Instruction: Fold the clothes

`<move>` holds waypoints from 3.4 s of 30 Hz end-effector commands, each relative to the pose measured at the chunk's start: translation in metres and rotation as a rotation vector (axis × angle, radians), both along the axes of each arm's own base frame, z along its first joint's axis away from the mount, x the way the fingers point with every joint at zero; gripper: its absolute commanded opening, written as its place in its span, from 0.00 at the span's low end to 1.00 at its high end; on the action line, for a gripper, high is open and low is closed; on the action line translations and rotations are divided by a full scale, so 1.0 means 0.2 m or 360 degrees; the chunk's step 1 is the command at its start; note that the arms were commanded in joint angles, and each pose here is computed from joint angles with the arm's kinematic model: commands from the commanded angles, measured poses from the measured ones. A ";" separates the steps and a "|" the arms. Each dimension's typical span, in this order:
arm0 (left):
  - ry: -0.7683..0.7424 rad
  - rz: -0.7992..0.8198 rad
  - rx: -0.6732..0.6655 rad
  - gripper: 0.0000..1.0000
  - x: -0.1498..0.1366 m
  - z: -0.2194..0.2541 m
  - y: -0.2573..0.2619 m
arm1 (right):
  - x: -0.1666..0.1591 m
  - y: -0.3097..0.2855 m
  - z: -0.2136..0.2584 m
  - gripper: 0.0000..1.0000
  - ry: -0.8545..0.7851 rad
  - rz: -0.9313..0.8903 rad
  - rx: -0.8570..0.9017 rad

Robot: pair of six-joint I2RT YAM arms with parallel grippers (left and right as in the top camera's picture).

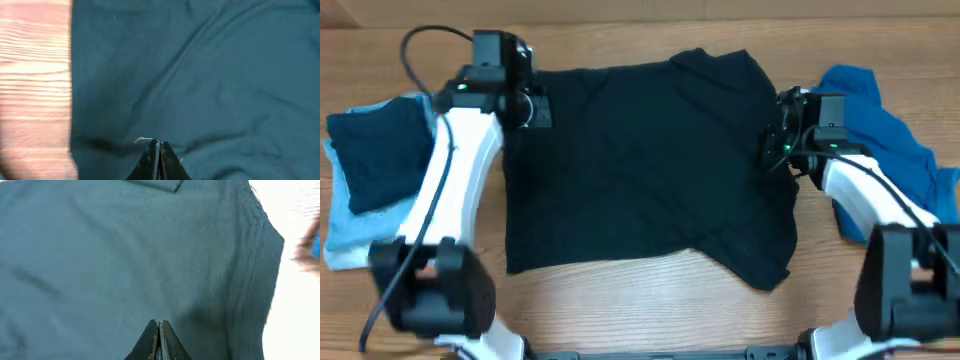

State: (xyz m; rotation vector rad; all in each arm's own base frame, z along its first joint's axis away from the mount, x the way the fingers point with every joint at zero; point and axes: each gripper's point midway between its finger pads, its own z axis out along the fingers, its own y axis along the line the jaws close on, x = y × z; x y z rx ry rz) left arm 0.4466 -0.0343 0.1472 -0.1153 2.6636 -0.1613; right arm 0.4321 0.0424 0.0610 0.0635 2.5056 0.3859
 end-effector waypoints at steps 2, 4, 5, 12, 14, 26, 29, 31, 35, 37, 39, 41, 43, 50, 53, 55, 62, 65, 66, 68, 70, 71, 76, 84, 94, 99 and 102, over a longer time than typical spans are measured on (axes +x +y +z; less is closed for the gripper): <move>0.0271 -0.0045 0.0017 0.04 0.04 -0.46 -0.02 | 0.08 -0.05 -0.12 0.04 0.0012 0.0039 -0.0138; 0.0304 -0.0054 -0.0004 0.04 0.06 -0.57 -0.03 | 0.10 -0.08 -0.18 0.04 0.0023 0.0023 -0.0206; 0.0317 -0.0058 -0.0016 0.04 0.07 -0.62 -0.04 | 0.10 -0.08 -0.19 0.04 0.0021 0.0026 -0.0215; 0.0279 -0.0034 0.0022 0.04 0.19 -0.88 -0.02 | 0.18 -0.09 -0.54 0.04 0.0029 0.0022 -0.0226; 0.0179 -0.0013 0.0063 0.05 0.27 -0.90 0.00 | 0.27 -0.13 -0.56 0.04 -0.0082 -0.0044 -0.0285; -0.0194 0.0087 0.0195 0.04 0.56 -0.88 0.08 | 0.45 -0.21 -0.42 0.33 -0.0359 -0.0168 -0.0386; -0.0125 0.0069 0.0190 0.17 0.53 -0.66 0.08 | 0.50 -0.19 -0.16 0.79 -0.0384 -0.0135 -0.0345; -0.0187 0.0073 0.0185 0.22 0.52 -0.33 0.08 | 0.50 -0.17 0.22 1.00 -0.0483 -0.0122 -0.0319; -0.0104 0.0066 0.0181 0.37 0.14 0.19 0.09 | 0.10 -0.07 0.74 1.00 -0.0420 0.0000 -0.0193; 0.0076 0.0066 0.0189 0.39 -0.06 0.21 0.10 | -0.09 -0.08 0.80 1.00 -0.0293 -0.0060 -0.0139; 0.0330 0.0106 0.0203 0.40 -0.25 0.15 0.12 | -0.34 -0.10 0.78 1.00 -0.0048 -0.0189 -0.0051; 0.0525 0.0138 0.0209 0.41 -0.39 0.10 0.13 | -0.51 -0.12 0.69 1.00 0.0208 -0.0285 -0.0021; 0.0653 0.0181 0.0246 0.42 -0.49 0.04 0.15 | -0.62 -0.13 0.59 1.00 0.0390 -0.0310 -0.0020; 0.1126 0.0212 0.0287 0.41 -0.87 -0.33 0.17 | -0.91 -0.05 0.21 1.00 0.0812 -0.0329 0.0100; 0.1245 0.0218 0.0295 0.42 -0.99 -0.44 0.18 | -1.00 -0.03 0.08 0.93 0.0918 -0.0351 0.0140; 0.1276 0.0239 0.0299 0.42 -1.04 -0.50 0.18 | -1.04 0.01 0.01 0.82 0.0948 -0.0326 0.0201; 0.1257 0.0242 0.0302 0.43 -1.04 -0.53 0.18 | -1.16 0.07 -0.13 0.71 0.1035 -0.0285 0.0314; 0.1251 0.0243 0.0300 0.44 -1.03 -0.54 0.18 | -1.15 0.07 -0.16 0.65 0.1013 -0.0283 0.0317; 0.1251 0.0243 0.0301 0.44 -1.03 -0.54 0.18 | -1.14 0.08 -0.16 0.59 0.1000 -0.0280 0.0321; 0.1252 0.0243 0.0301 0.44 -1.03 -0.54 0.18 | -1.12 0.08 -0.16 0.57 0.0965 -0.0276 0.0323; 0.1252 0.0243 0.0301 0.45 -1.03 -0.54 0.18 | -1.10 0.07 -0.15 0.57 0.0939 -0.0274 0.0324; 0.1252 0.0242 0.0301 0.45 -1.03 -0.54 0.18 | -1.10 0.07 -0.15 0.57 0.0934 -0.0273 0.0324; 0.1251 0.0242 0.0301 0.45 -1.03 -0.54 0.18 | -1.12 0.07 -0.21 0.53 0.0938 -0.0330 0.0347; 0.1258 0.0241 0.0303 0.45 -1.04 -0.53 0.18 | -1.07 0.09 -0.20 0.04 0.0875 -0.0304 0.0388; 0.1149 0.0484 0.0464 0.50 -0.98 -0.53 0.28 | -0.92 0.08 -0.10 0.04 0.0681 -0.0187 0.0324; 0.1040 0.0593 0.0487 0.59 -0.91 -0.54 0.32 | -0.92 0.06 -0.11 0.04 0.0684 -0.0200 0.0299; 0.0979 0.0674 0.0415 0.58 -0.86 -0.56 0.37 | -0.92 0.06 -0.11 0.04 0.0684 -0.0199 0.0299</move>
